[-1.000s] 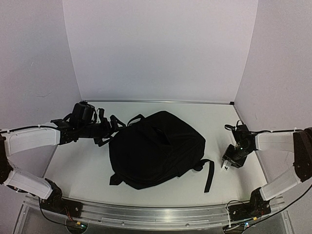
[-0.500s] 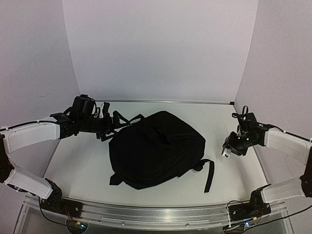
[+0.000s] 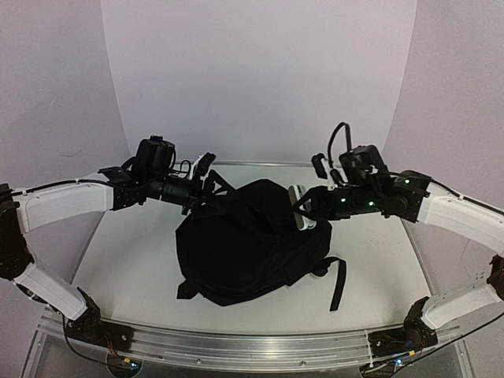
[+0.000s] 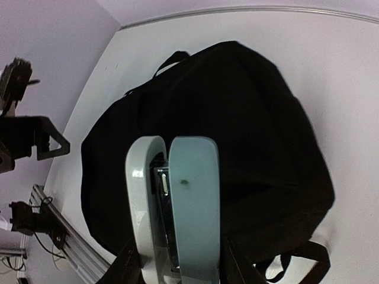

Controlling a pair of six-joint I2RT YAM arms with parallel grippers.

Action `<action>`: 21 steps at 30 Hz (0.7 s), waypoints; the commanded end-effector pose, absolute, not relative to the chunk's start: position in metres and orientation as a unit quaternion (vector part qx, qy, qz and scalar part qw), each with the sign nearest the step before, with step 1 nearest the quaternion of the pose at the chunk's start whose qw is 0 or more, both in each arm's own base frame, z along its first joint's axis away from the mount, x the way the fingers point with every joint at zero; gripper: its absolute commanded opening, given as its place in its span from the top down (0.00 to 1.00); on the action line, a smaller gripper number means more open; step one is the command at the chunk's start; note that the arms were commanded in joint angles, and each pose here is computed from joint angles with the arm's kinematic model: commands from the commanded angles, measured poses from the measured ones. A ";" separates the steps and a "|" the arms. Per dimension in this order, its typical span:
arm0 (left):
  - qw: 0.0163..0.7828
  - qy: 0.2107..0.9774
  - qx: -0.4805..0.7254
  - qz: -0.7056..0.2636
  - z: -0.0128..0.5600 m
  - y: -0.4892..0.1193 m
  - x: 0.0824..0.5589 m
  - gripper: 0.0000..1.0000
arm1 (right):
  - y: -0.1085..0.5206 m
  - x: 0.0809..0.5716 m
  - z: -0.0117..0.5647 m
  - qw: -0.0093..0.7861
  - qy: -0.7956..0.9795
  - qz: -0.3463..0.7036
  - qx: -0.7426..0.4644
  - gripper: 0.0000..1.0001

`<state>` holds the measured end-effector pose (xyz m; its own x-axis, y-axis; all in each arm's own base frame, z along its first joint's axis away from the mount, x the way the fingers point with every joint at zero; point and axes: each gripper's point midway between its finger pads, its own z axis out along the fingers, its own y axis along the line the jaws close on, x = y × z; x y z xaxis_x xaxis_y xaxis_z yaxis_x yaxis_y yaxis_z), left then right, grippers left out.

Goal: Pack the student bag
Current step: Pick up the stationery from the center of the board.

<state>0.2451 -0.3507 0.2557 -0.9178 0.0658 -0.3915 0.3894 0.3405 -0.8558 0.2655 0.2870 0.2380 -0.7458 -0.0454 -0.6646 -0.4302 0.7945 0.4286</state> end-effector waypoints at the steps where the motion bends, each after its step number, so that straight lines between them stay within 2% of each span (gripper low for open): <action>1: 0.142 0.769 0.199 -0.590 0.285 -0.370 0.230 0.02 | 0.341 0.253 0.251 0.356 0.865 0.283 -0.213 0.70; 10: 0.105 0.785 0.184 -0.582 0.263 -0.384 0.227 0.01 | 0.396 0.233 0.266 0.370 0.838 0.290 -0.276 0.71; 18: 0.110 0.761 0.195 -0.609 0.273 -0.395 0.223 0.05 | 0.410 0.227 0.264 0.369 0.834 0.292 -0.288 0.70; 21: 0.111 0.759 0.195 -0.612 0.274 -0.397 0.224 0.11 | 0.413 0.226 0.260 0.367 0.835 0.288 -0.291 0.70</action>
<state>0.2234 -0.3886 0.2548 -0.9200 0.1666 -0.3546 0.3871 0.2474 -0.8882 0.2218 0.3993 0.2402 -0.6069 -0.3053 -0.7338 -0.6785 0.6798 0.2783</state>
